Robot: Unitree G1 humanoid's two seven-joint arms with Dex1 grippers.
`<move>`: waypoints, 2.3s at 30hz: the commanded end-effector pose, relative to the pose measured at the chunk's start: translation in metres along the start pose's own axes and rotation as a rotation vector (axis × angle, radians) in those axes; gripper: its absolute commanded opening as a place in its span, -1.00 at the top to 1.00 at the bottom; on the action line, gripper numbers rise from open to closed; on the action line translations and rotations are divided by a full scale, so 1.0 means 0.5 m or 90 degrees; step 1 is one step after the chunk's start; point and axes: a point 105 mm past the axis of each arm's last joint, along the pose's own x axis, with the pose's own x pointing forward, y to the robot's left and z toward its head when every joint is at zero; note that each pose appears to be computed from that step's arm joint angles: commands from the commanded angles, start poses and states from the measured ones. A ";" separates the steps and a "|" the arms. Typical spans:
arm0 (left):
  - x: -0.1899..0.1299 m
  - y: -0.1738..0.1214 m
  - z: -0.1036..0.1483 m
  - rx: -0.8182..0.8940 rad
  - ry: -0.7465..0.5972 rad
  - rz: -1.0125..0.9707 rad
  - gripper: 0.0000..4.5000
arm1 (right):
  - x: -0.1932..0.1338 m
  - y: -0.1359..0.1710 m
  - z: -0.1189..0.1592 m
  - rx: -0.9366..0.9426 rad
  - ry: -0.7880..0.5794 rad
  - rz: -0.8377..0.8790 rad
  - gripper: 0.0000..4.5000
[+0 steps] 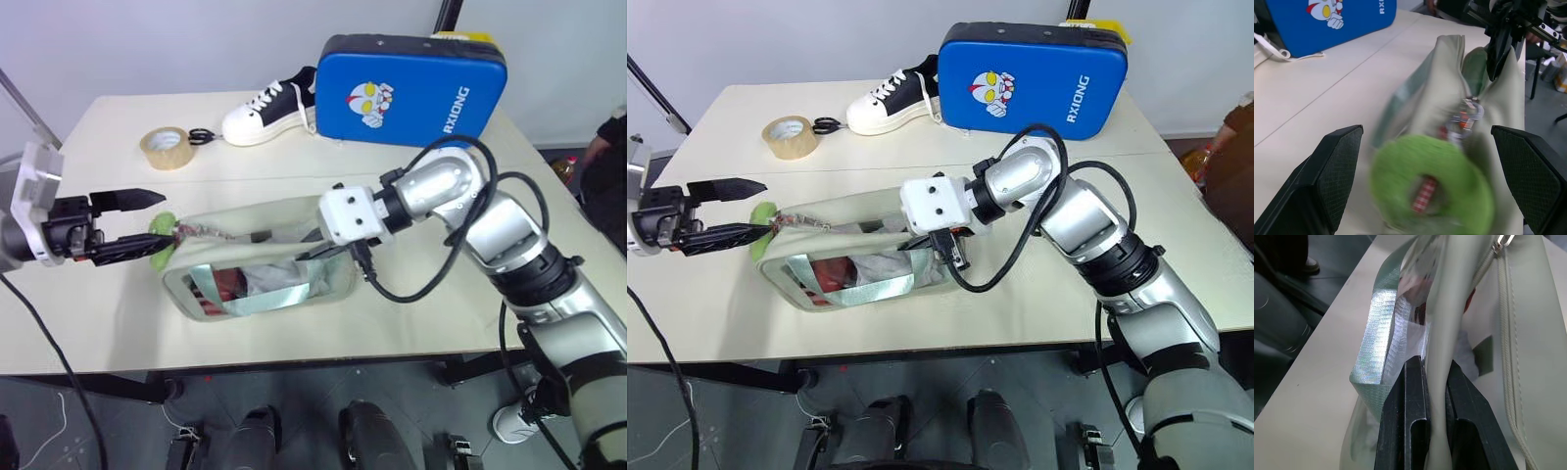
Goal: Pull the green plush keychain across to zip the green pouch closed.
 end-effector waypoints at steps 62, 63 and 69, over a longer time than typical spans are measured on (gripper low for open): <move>0.001 -0.004 0.027 0.038 0.030 -0.027 -1.00 | -0.077 0.013 -0.042 0.225 0.086 -0.186 0.30; -0.004 0.001 0.027 0.043 0.037 -0.019 -1.00 | -0.076 0.012 -0.042 0.227 0.084 -0.188 0.51; -0.025 0.021 0.014 0.063 0.099 0.011 -1.00 | -0.069 0.009 -0.043 0.237 0.079 -0.191 0.98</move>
